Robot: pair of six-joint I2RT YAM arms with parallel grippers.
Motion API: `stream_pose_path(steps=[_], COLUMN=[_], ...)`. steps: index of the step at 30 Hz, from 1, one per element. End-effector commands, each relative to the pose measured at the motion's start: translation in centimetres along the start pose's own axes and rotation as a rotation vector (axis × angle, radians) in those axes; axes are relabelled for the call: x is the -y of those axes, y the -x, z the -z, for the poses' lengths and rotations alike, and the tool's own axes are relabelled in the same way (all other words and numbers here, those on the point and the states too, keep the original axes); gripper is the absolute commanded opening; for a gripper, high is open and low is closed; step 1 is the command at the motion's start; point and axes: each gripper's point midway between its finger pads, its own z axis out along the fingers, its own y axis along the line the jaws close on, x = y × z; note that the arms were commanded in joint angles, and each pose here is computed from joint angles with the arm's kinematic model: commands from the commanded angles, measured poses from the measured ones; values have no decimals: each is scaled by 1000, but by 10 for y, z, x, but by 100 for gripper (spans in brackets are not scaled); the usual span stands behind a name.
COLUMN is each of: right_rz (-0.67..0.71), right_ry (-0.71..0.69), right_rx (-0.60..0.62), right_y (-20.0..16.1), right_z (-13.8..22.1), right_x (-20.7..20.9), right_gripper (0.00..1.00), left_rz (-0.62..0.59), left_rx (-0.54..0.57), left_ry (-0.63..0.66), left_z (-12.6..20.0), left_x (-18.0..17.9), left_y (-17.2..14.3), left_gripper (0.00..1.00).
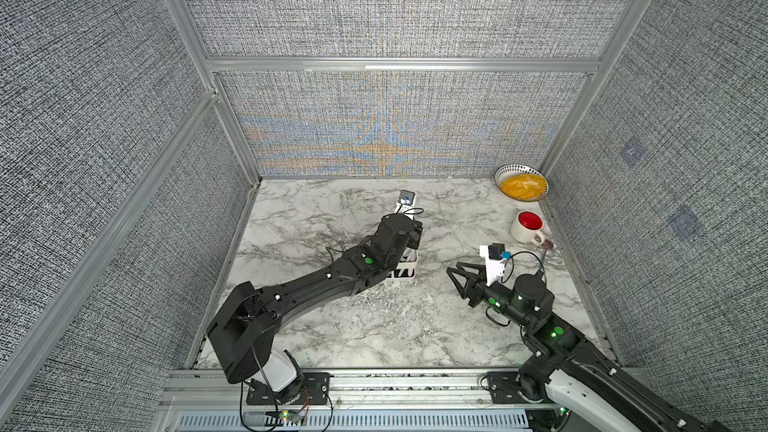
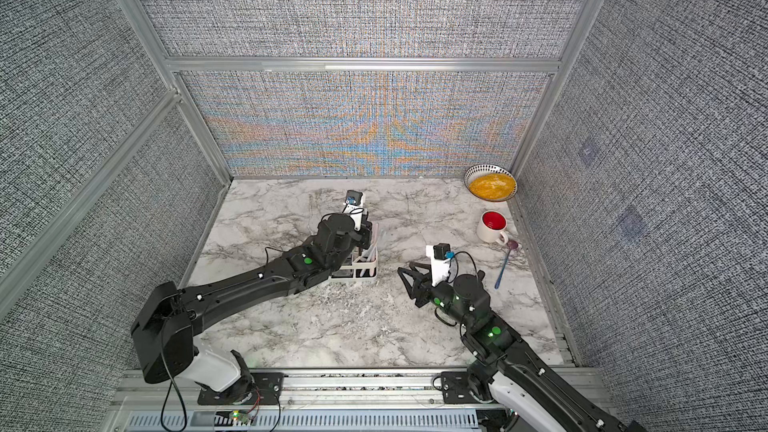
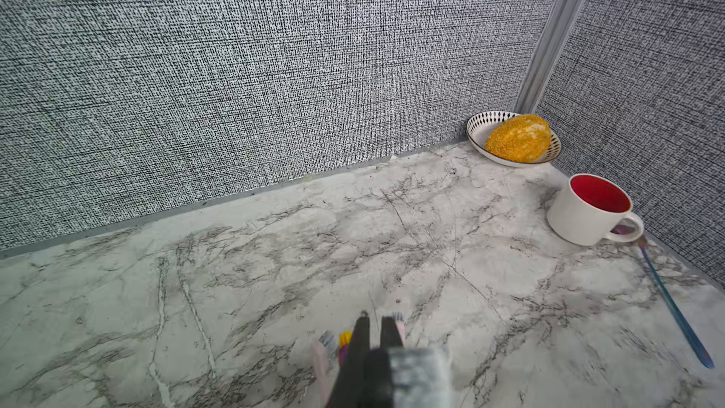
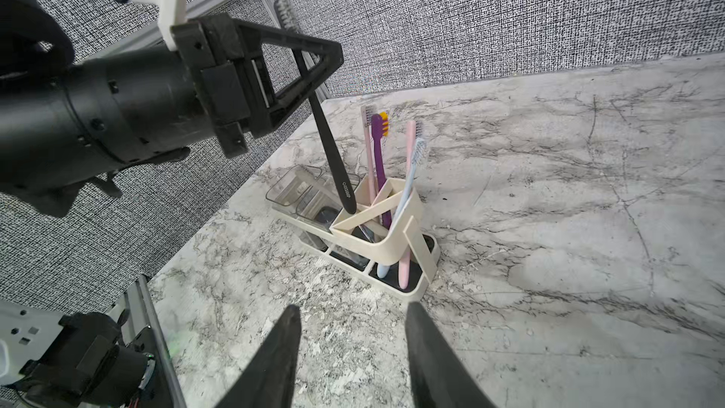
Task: Place the toothbrush into the toothbrush holder
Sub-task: Place the toothbrush in the toothbrush holder.
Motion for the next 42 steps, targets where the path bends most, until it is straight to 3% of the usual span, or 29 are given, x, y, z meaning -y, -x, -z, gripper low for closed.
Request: stream_pose_path(steps=[1,42], right_rz=[11,13], right_ry=[1,-17], right_rx=[16,-6], right_y=[4,-7], right_z=[-1,-4], right_x=[-1,6], right_gripper=[46,46], left_rz=[24,56], left_rx=[65,-14], left_ry=[1,62], left_z=[-4,-43], left_x=[2,-2], left_y=[15,-68], left_gripper=[2,2])
